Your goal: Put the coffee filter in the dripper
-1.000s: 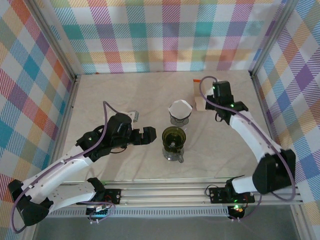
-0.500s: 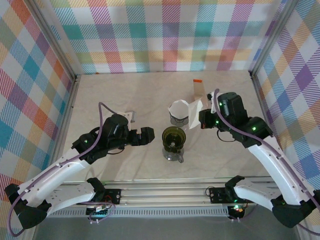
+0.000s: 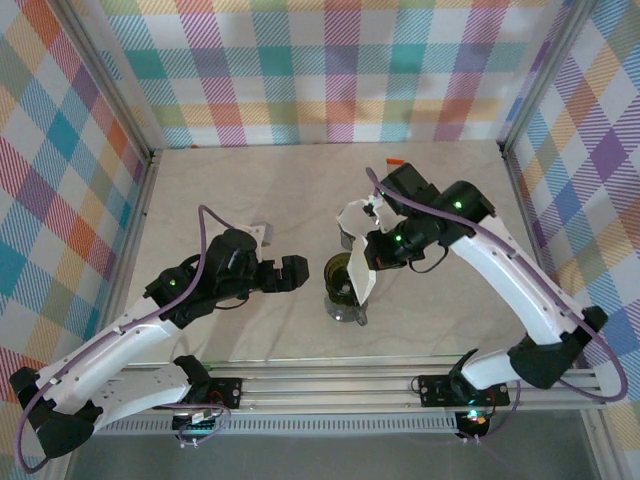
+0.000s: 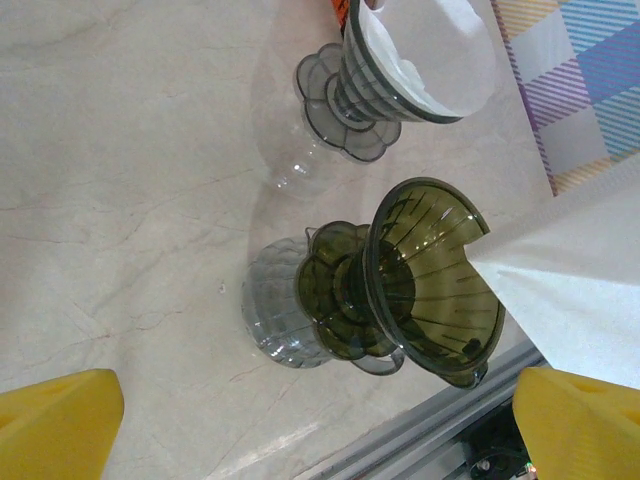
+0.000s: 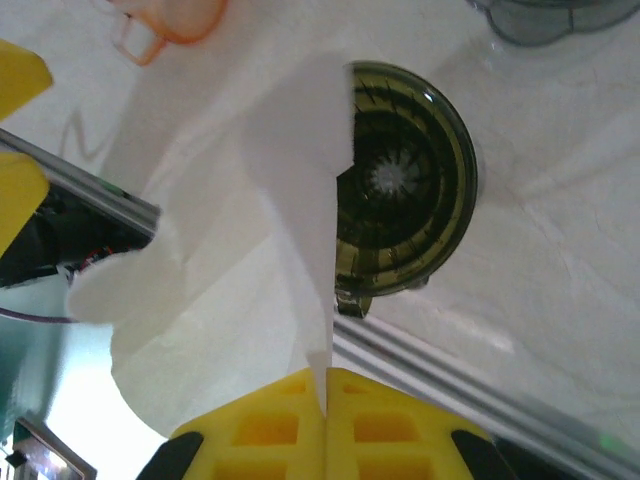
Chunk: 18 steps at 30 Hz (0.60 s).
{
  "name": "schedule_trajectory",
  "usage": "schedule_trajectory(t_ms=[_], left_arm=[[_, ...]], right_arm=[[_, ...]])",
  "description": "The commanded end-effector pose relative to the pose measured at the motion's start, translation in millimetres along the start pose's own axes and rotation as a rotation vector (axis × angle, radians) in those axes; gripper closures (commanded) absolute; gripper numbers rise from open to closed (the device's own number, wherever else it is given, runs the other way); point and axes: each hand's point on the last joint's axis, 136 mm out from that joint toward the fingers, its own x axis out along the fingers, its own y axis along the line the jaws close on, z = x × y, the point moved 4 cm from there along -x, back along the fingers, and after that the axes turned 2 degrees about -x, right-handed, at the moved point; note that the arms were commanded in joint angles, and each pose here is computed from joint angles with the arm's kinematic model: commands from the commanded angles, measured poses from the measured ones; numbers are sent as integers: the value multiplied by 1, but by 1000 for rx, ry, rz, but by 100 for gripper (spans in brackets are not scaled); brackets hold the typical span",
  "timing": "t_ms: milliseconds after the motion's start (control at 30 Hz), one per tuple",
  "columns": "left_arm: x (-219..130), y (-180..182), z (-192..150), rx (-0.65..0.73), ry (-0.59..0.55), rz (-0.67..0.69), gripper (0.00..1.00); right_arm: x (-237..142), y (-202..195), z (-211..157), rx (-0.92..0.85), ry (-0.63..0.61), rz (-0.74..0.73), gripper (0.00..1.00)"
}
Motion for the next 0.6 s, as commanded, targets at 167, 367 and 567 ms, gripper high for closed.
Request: schedule_trajectory(t_ms=[167,367,567], left_arm=[[-2,0,-3,32,-7,-21,0],[0,1,-6,31,-1,-32,0],[2,1,-8,30,5,-38,0]], right_arm=[[2,-6,4,21,168,-132,100],[25,-10,16,4,234,-195,99],[53,-14,27,-19,259,-242,97]])
